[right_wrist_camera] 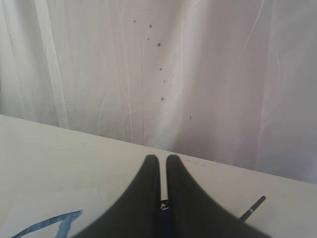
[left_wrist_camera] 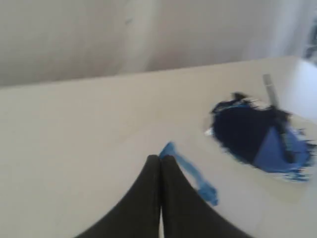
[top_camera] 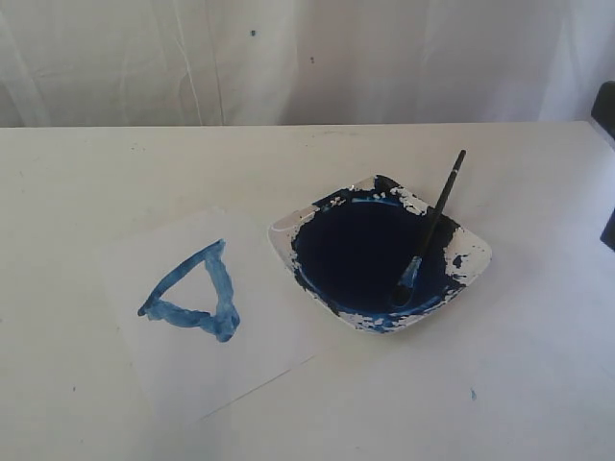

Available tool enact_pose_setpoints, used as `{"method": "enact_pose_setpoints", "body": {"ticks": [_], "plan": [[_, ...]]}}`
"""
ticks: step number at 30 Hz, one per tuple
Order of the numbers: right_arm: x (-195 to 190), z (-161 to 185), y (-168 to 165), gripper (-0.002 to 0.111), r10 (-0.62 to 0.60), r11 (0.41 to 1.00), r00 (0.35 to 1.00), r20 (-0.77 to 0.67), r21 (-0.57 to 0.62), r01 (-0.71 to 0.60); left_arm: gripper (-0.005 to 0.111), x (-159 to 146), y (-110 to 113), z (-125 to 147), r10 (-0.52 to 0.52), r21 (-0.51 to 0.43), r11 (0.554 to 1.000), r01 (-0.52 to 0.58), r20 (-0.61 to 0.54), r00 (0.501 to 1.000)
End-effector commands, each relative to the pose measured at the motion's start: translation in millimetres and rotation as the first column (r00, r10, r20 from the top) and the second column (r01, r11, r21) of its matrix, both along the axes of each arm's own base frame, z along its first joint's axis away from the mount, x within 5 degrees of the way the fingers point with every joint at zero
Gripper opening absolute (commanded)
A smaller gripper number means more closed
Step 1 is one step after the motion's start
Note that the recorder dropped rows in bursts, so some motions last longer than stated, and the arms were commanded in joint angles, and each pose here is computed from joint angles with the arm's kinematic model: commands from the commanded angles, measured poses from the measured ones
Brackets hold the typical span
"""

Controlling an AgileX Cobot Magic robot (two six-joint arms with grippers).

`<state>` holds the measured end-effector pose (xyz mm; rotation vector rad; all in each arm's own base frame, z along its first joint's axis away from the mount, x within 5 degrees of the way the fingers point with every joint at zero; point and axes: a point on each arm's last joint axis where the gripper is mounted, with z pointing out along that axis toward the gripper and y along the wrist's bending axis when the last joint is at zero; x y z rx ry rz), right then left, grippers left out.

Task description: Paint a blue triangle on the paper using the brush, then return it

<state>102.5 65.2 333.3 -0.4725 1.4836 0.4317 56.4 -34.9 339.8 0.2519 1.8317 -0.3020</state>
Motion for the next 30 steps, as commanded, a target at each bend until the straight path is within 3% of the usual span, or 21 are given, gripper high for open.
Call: {"method": "enact_pose_setpoints", "body": {"ticks": [1, 8, 13, 17, 23, 30], "plan": [[1.6, -2.3, -1.0, 0.005, -0.015, 1.000, 1.000, -0.006, -0.009, 0.015, 0.000, 2.2, 26.8, -14.4, 0.332, -0.059, 0.939, -0.339, -0.108, 0.937], [1.6, -2.3, -1.0, 0.005, -0.015, 1.000, 1.000, -0.006, -0.009, 0.015, 0.000, -4.6, 34.6, -54.0, 0.440, -0.175, 0.890, -0.421, 0.093, 0.893], [1.6, -2.3, -1.0, 0.005, -0.015, 1.000, 1.000, -0.006, -0.009, 0.015, 0.000, -11.9, 36.5, -86.1, 0.457, -0.122, 0.888, -0.443, 0.146, 0.877], [1.6, -2.3, -1.0, 0.005, -0.015, 1.000, 1.000, -0.006, -0.009, 0.015, 0.000, -9.3, 38.8, -113.5, 0.464, -0.066, 0.886, -0.459, 0.110, 0.879], [1.6, -2.3, -0.9, 0.005, -0.014, 1.000, 1.000, -0.006, -0.009, 0.014, 0.000, -4.2, 37.7, -139.6, 0.431, -0.074, 0.901, -0.427, 0.050, 0.901], [1.6, -2.3, -0.9, 0.005, -0.014, 1.000, 1.000, -0.006, -0.009, 0.014, 0.000, -2.3, 36.1, -165.9, 0.372, 0.018, 0.928, -0.372, 0.000, 0.928]]}}
